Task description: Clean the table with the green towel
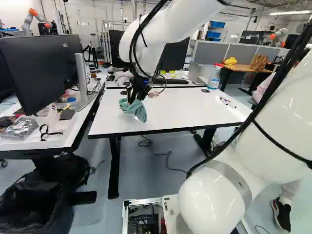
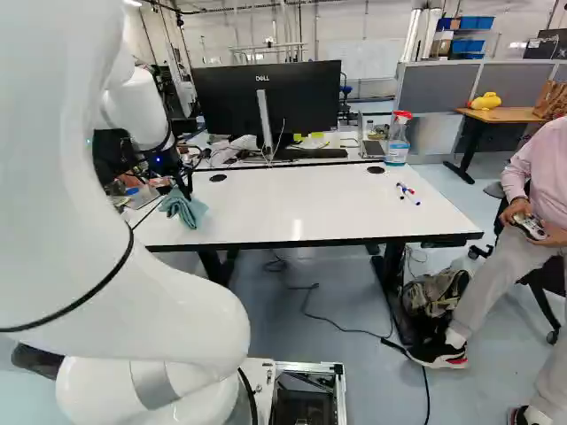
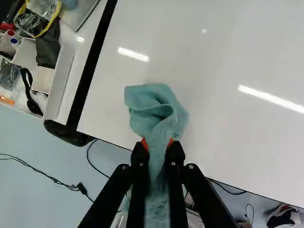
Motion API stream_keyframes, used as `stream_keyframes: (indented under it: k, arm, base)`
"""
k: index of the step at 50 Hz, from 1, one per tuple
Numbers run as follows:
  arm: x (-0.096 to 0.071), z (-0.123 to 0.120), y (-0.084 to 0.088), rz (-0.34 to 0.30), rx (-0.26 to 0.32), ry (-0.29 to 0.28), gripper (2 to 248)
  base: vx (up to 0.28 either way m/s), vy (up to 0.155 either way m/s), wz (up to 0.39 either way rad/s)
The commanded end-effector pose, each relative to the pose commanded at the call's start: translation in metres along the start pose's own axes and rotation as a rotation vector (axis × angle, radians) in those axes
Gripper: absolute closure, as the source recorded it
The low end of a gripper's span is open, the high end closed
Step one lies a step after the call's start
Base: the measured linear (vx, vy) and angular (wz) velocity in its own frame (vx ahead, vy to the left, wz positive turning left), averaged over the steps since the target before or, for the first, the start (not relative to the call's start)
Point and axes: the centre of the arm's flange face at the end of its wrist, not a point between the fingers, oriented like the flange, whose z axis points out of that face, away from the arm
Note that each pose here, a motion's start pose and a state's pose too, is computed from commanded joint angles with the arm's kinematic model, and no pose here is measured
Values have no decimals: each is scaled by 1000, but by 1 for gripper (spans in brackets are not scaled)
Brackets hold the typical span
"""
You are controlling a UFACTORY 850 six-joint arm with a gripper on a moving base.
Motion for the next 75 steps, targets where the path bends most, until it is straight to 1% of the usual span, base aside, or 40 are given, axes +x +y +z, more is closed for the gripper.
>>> stream_keyframes:
  k: [8,18,25,30,41,47,75]
  arm:
    - [-1,-2,15,34,-13,4,203]
    - [2,-3,35,79,-31,8,203]
    - [7,-2,47,108,-42,10,203]
    - [14,-1,54,122,-47,10,203]
    - [34,6,61,133,-52,9,203]
    - [45,11,61,133,-52,6,203]
    - [48,50,65,138,-54,-70,203]
  base:
    - [0,0,0]
    - [0,0,0]
    - [0,0,0]
    - [0,0,0]
    - [0,0,0]
    - [0,0,0]
    - [0,0,0]
